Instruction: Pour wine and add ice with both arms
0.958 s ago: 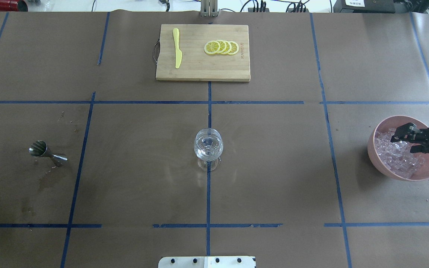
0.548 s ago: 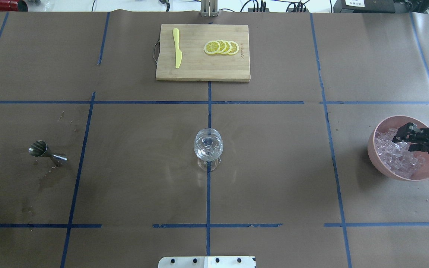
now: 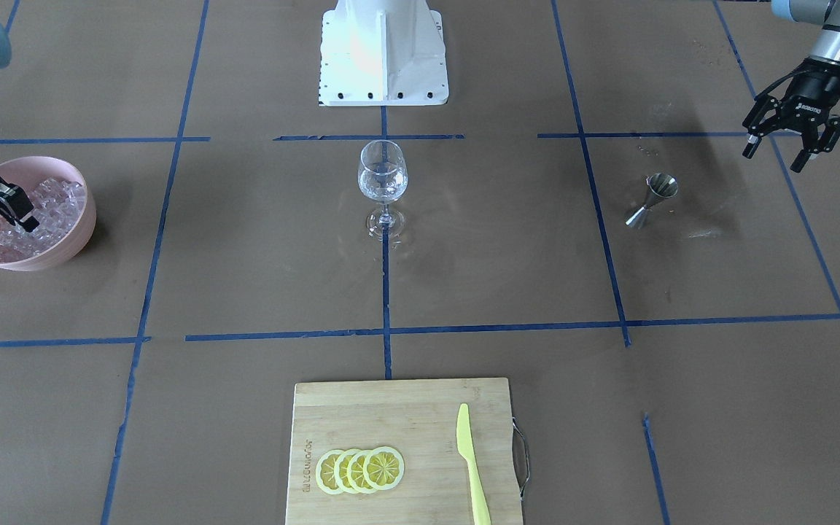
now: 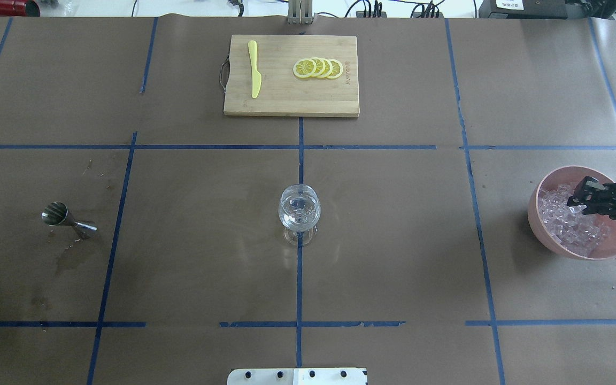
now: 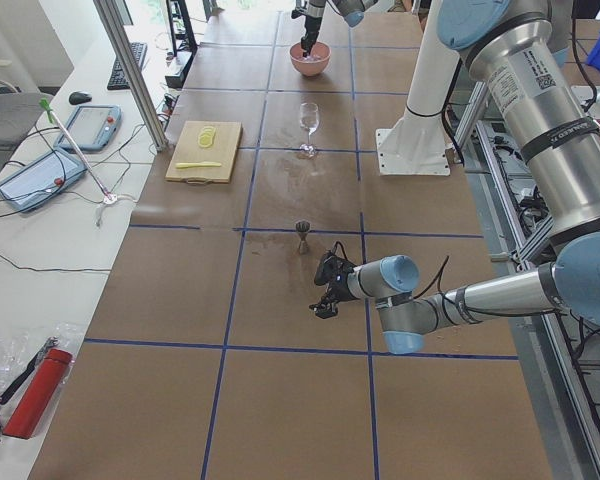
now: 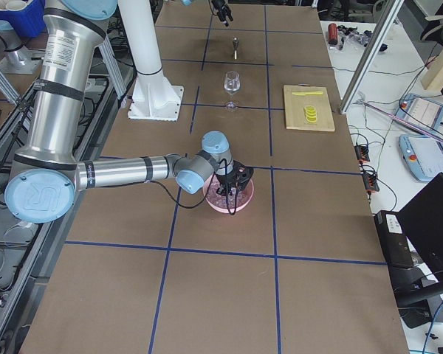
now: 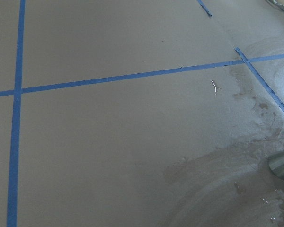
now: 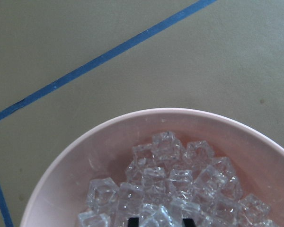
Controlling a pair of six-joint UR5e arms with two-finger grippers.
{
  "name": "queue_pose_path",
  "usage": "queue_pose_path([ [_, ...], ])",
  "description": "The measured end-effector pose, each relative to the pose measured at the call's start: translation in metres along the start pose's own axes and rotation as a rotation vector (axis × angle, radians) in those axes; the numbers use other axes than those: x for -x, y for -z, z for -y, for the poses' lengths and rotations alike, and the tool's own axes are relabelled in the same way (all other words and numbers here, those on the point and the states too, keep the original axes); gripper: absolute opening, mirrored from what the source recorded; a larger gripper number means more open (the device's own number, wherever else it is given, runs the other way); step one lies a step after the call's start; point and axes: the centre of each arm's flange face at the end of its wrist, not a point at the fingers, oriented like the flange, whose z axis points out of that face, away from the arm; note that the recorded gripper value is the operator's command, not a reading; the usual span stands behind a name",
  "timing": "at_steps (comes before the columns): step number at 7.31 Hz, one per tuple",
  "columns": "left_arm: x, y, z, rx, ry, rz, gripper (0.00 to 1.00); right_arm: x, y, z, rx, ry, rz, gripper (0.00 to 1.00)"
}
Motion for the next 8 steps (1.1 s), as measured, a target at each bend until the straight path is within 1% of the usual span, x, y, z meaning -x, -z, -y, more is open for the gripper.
queue_pose_path([
  [1,0.000,0.000,0.000,0.000,0.000,0.000,1.00,0.004,0.009,0.001,-0.006,0.001,0.018,0.00],
  [2,0.000,0.000,0.000,-0.001,0.000,-0.001,1.00,0.013,0.027,0.003,-0.016,0.001,0.052,0.00],
  [3,0.000,0.000,0.000,-0.001,0.000,-0.001,1.00,0.022,0.052,0.007,-0.021,-0.001,0.100,0.00],
  [4,-0.001,0.001,0.001,-0.004,-0.002,-0.005,1.00,0.033,0.076,0.009,-0.013,-0.001,0.147,0.00],
  [5,-0.002,0.003,0.001,-0.010,-0.007,-0.019,1.00,0.058,0.095,0.007,-0.001,0.012,0.185,0.00],
  [6,-0.004,0.004,-0.001,0.008,-0.011,-0.046,1.00,0.102,0.110,0.003,0.010,0.032,0.211,0.00],
  [7,-0.005,0.006,-0.004,0.049,-0.010,-0.080,1.00,0.155,0.122,-0.008,0.033,0.047,0.228,0.00],
  [8,-0.001,0.009,-0.002,0.071,-0.021,-0.101,1.00,0.216,0.131,-0.030,0.077,0.047,0.239,0.00],
])
